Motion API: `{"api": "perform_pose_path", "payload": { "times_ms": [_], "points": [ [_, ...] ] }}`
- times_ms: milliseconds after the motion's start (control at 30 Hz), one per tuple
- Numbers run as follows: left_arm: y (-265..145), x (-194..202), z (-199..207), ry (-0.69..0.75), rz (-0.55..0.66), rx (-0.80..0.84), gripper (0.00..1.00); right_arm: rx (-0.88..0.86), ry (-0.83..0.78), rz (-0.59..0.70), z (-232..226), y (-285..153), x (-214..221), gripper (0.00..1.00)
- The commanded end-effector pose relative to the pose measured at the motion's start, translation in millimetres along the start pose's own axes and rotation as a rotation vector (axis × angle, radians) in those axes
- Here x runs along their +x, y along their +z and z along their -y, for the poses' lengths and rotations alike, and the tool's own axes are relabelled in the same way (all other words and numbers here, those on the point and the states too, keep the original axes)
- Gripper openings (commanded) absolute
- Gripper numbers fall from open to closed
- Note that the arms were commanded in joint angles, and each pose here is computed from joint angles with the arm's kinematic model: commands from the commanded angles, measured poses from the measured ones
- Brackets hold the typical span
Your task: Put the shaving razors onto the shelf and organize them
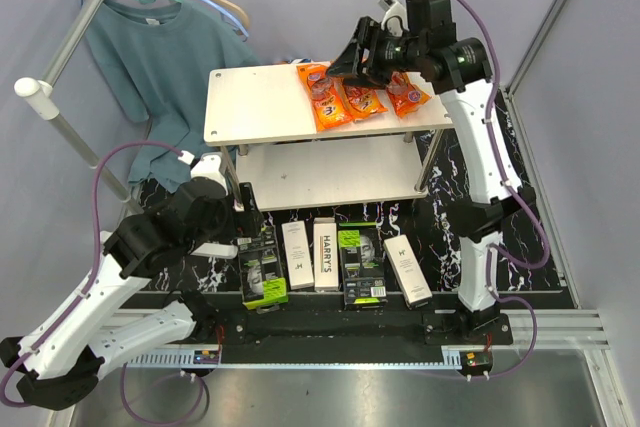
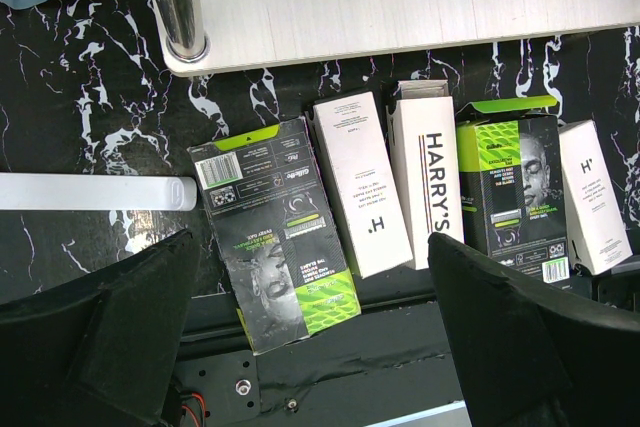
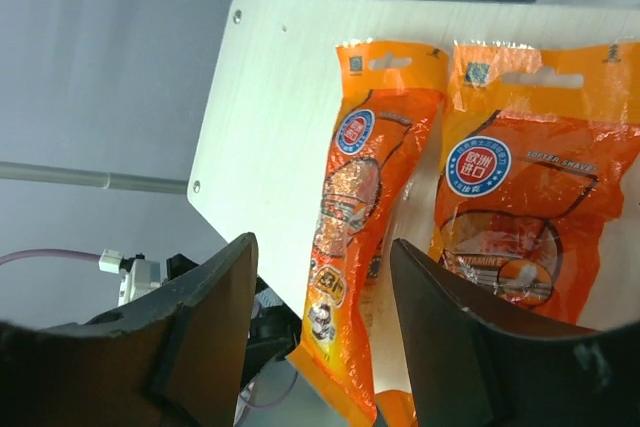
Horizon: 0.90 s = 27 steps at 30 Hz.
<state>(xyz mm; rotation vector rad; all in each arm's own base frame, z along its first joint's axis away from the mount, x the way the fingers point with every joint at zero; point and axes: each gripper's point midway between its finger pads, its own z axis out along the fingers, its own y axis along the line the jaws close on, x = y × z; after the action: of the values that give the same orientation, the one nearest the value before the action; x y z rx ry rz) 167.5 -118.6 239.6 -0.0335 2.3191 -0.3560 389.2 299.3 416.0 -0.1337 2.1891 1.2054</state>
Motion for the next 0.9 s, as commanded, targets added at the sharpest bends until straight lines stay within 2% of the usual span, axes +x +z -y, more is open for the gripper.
{"api": "perform_pose_path", "payload": {
  "times_ms": [0,200,567,767,800,867],
  "points": [
    [-7,-14,11,-0.016,0.053,0.059,0.99,-0.066,-0.107,0.224,-48,-54,-37,0.66],
    [-7,-12,10,-0.02,0.05,0.061,0.99,-0.092,-0.135,0.296,-63,-70,-46,0.71],
    [-4,-7,11,-0.021,0.034,0.066,0.99,-0.115,-0.137,0.277,-70,-78,-39,0.71],
    [6,3,18,-0.019,-0.005,0.088,0.99,-0.097,-0.129,0.238,-75,-102,-6,0.73],
    [10,4,20,-0.019,-0.011,0.092,0.99,-0.104,-0.144,0.267,-85,-121,0,0.73],
    [13,7,24,-0.02,-0.024,0.105,0.99,-0.074,-0.123,0.242,-74,-119,15,0.73]
  ]
}}
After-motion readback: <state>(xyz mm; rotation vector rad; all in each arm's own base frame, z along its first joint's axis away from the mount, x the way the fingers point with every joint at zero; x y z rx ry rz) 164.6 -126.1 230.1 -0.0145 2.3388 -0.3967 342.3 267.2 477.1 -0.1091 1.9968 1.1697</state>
